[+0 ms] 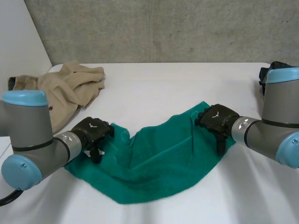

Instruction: Fold the laundry.

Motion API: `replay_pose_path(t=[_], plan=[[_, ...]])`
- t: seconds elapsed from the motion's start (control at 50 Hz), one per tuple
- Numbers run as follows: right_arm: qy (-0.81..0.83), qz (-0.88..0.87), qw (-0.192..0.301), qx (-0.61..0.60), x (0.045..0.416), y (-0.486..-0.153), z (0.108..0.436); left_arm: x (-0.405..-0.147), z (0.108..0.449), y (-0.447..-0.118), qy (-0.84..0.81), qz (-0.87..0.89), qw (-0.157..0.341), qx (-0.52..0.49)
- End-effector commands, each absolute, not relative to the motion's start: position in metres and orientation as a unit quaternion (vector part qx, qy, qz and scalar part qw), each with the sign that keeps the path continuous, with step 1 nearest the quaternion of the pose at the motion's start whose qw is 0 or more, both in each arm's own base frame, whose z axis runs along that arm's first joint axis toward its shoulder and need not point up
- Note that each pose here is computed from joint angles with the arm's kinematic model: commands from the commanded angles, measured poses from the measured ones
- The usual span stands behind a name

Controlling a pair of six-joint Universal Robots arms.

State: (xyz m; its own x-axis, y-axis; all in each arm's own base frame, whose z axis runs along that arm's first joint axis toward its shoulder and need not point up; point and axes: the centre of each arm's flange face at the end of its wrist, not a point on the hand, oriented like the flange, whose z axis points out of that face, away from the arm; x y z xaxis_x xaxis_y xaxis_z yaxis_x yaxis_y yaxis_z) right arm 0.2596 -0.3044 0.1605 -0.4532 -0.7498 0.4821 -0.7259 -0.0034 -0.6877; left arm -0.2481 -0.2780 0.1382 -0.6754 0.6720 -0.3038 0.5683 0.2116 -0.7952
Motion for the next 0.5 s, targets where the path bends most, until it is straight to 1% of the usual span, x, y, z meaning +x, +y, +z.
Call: replay_pose_path(t=[0.02, 0.2, 0.36, 0.44, 0.5], plan=[[0.715, -0.469, 0.013, -0.519, 0.254, -0.302, 0.156, -0.25, 0.132, -0.282, -0.778, 0.481, 0.055, -0.4], [0.714, -0.474, 0.01, -0.515, 0.252, -0.301, 0.157, -0.251, 0.131, -0.282, -0.779, 0.478, 0.055, -0.403], [0.71, -0.487, 0.009, -0.509, 0.253, -0.3, 0.161, -0.255, 0.14, -0.282, -0.771, 0.491, 0.049, -0.403], [0.708, -0.491, 0.007, -0.508, 0.252, -0.299, 0.165, -0.256, 0.153, -0.281, -0.761, 0.508, 0.047, -0.402], [0.709, -0.495, 0.004, -0.503, 0.247, -0.302, 0.169, -0.256, 0.178, -0.277, -0.744, 0.535, 0.044, -0.398]])
